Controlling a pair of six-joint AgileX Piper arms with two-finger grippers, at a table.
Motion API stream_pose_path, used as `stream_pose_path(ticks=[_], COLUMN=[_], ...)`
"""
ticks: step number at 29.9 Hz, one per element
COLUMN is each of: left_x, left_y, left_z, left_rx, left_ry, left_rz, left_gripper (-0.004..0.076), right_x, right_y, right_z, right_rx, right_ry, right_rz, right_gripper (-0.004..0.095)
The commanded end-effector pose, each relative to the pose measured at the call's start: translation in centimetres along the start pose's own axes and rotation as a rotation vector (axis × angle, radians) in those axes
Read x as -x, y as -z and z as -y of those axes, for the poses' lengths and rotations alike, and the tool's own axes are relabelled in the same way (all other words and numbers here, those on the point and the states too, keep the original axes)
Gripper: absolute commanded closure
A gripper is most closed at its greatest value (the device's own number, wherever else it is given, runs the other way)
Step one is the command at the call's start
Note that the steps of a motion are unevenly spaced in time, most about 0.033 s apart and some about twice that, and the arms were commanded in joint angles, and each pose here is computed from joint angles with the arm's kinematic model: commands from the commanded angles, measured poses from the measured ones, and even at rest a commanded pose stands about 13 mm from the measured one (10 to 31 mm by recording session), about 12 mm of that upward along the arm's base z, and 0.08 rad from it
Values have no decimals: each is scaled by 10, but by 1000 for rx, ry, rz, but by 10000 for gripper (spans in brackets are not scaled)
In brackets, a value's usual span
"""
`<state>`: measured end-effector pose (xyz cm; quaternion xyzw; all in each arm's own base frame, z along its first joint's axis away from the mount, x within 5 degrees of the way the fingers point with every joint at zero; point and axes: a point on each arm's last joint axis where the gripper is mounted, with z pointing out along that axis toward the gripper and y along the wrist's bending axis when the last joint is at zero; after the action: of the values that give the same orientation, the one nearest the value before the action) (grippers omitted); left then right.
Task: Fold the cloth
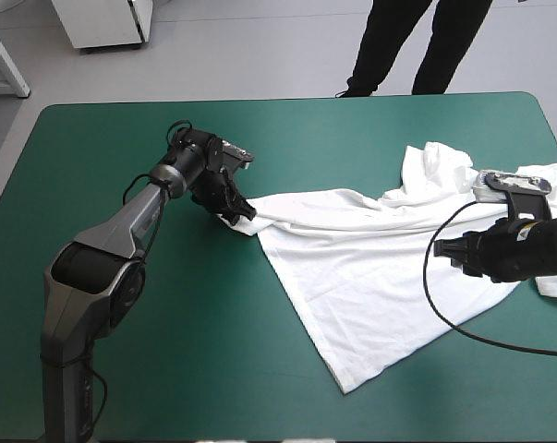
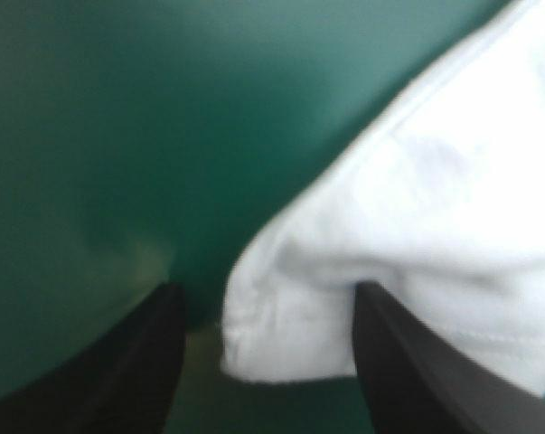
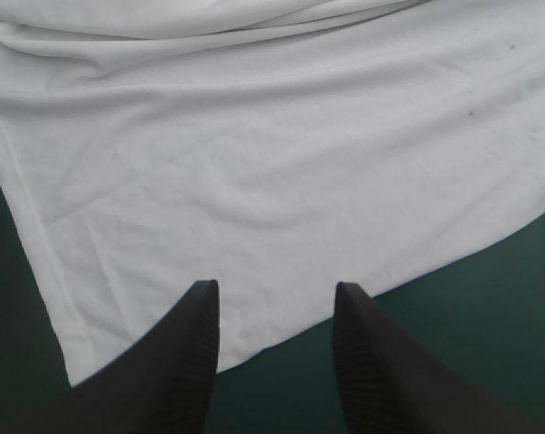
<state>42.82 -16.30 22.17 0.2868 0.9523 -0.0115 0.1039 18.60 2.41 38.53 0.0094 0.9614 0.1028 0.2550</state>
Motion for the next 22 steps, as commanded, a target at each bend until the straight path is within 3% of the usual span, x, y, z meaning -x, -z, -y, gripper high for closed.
stream_pose_path(ticks=[1,5,7,8,11,17,22], left_x=[6,5,6,6,6,5,5], left_y=[24,13,9,8,8,8,8], left_z=[1,-1,-1,-1,0,-1,0], left_rx=[23,46,43,38,32,34,33], left_ry=[-6,0,1,2,-7,-11,-9], left_rz=[73,41,35,34,33,27,23], left_gripper=[317,318,365,435,748,746,746], right_x=[0,0,0,0,0,-4,-31], right_y=[11,11,11,11,11,5,-26], right_z=[-3,-3,-3,-3,-3,-10,-29], right_rx=[11,11,11,11,11,67,120], right_ry=[16,16,14,14,14,63,151], right_rz=[40,40,40,40,40,12,-141], right_gripper=[543,559,559,561,561,558,551])
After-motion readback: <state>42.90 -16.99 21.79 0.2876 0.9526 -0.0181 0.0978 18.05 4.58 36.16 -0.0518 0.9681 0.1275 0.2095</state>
